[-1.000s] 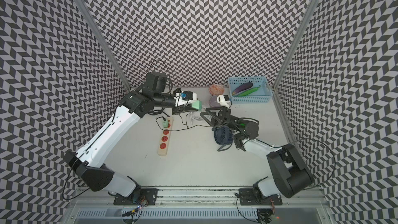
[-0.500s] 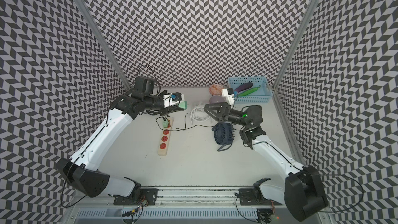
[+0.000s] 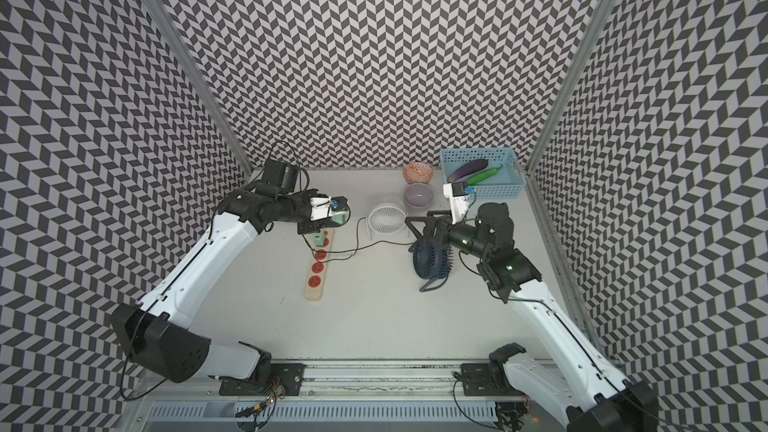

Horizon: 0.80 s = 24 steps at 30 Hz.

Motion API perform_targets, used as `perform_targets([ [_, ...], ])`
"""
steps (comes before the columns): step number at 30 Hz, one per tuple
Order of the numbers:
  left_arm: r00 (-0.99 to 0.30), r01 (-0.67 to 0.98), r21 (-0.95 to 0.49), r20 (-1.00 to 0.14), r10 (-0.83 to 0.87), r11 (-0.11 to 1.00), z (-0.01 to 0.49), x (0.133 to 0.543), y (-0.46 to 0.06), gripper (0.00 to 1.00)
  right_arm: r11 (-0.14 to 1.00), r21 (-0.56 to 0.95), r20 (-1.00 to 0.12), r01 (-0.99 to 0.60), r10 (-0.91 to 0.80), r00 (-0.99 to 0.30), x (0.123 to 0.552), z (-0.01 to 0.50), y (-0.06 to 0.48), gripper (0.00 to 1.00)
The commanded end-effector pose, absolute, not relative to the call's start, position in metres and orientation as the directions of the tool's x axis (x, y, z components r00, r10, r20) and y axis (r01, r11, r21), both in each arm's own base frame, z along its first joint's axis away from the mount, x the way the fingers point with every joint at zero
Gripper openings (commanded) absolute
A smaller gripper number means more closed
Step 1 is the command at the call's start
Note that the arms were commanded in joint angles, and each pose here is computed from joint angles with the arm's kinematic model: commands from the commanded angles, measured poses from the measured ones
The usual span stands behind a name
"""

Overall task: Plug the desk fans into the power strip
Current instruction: Insert the plug into the socket.

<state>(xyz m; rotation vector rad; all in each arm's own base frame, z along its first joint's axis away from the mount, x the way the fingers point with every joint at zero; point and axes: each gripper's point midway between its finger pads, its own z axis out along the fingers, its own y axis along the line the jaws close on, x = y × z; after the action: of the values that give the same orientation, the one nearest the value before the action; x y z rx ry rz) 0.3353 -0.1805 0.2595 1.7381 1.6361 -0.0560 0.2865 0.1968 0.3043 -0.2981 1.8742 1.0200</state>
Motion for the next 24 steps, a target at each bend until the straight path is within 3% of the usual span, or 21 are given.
perform_targets([
  [1, 0.150, 0.894, 0.447, -0.388, 0.909, 0.043, 0.230, 0.339, -0.158, 0.00, 0.757, 0.339, -0.909, -0.559, 0.111, -0.401, 0.291, 0.290, 0.172, 1.00],
  [12, 0.052, 0.949, 0.316, -0.184, 0.982, 0.009, 0.161, 0.327, -0.122, 0.00, 0.827, 0.177, -0.969, -0.534, 0.053, -0.240, 0.277, 0.272, 0.147, 1.00],
  [24, 0.099, 0.979, 0.192, -0.120, 0.988, -0.074, 0.119, 0.292, -0.101, 0.00, 0.830, 0.151, -0.978, -0.536, 0.045, -0.205, 0.269, 0.264, 0.143, 1.00],
])
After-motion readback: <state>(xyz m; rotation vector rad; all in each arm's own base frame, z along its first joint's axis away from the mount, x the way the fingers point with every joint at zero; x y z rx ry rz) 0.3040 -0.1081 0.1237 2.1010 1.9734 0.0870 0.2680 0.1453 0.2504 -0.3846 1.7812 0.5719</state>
